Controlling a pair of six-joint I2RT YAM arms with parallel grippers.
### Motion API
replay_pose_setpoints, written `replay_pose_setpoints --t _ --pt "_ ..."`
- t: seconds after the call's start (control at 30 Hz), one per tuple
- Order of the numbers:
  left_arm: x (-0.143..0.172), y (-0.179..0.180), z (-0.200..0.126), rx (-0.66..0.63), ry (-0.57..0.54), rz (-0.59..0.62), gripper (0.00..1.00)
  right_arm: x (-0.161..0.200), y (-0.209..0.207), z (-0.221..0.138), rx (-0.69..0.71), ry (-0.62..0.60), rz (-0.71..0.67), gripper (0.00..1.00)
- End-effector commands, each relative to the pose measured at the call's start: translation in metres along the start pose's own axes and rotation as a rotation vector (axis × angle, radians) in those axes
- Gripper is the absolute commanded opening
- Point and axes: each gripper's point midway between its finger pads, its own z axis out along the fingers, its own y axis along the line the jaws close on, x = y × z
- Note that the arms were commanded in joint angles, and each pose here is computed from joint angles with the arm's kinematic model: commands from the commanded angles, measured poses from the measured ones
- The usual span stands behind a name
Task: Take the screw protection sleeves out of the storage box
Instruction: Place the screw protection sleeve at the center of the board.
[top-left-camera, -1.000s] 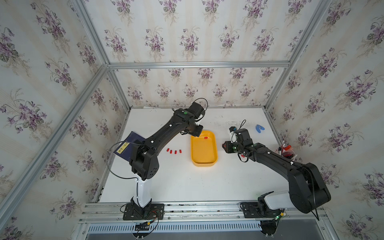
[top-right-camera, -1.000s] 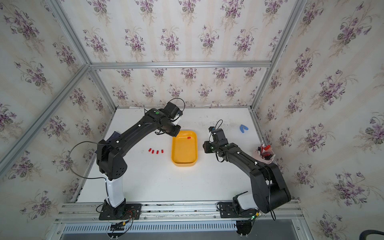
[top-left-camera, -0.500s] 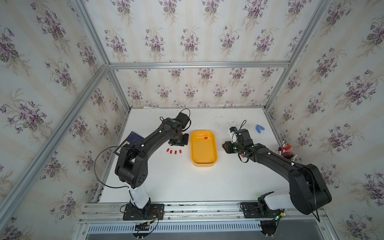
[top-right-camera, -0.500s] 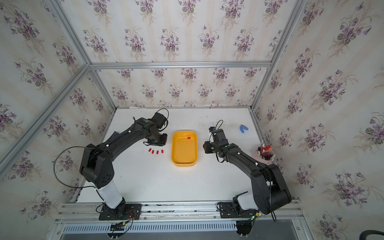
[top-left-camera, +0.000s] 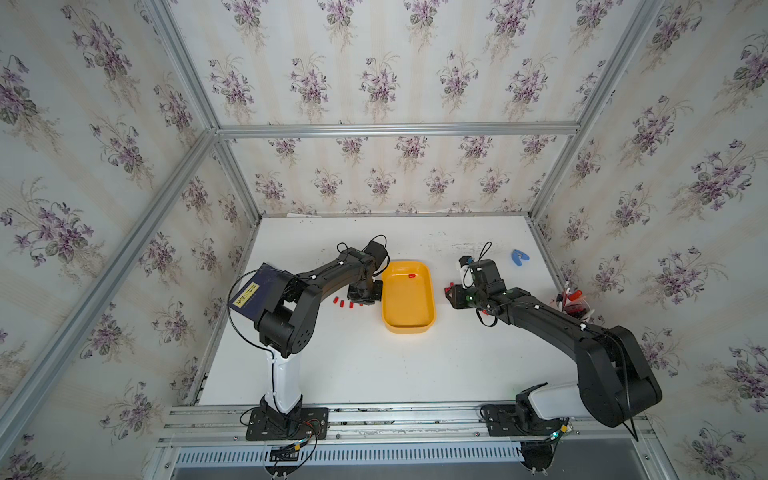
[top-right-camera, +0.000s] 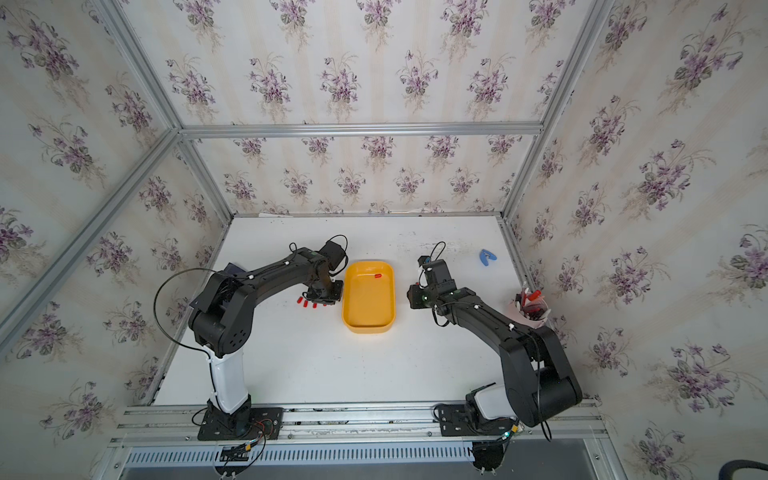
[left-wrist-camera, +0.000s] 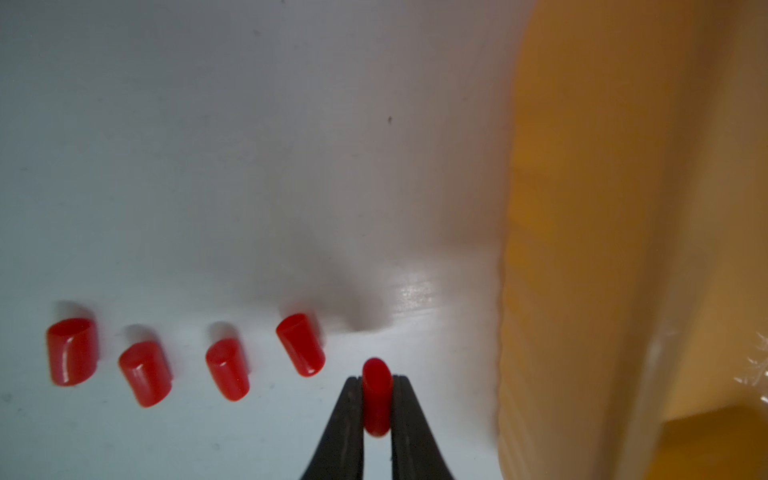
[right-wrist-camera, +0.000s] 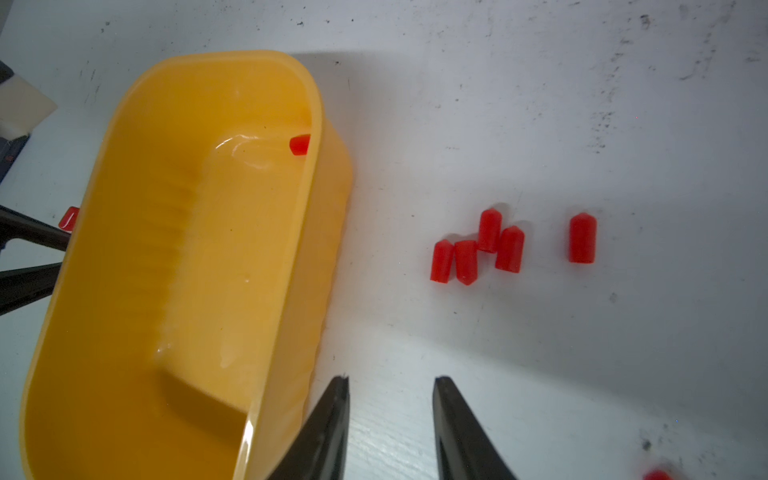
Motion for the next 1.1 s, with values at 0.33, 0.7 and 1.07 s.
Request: replay_pose_setpoints --t 0.33,0.7,1.07 --pt "-0.008 0.005 0.016 -0.051 -0.010 -0.031 0.18 0.000 0.001 -0.001 -0.007 -0.003 -0.007 0.39" --pt "-0.007 0.005 0.006 -0.063 -0.021 -0.023 0.34 0.003 0.001 0.001 -0.007 0.005 -0.009 0.39" --pt "-0.022 0.002 -0.063 -0.040 -0.149 -0.019 0.39 -0.007 0.004 -0.007 -0.012 -0.022 -0.003 0.39"
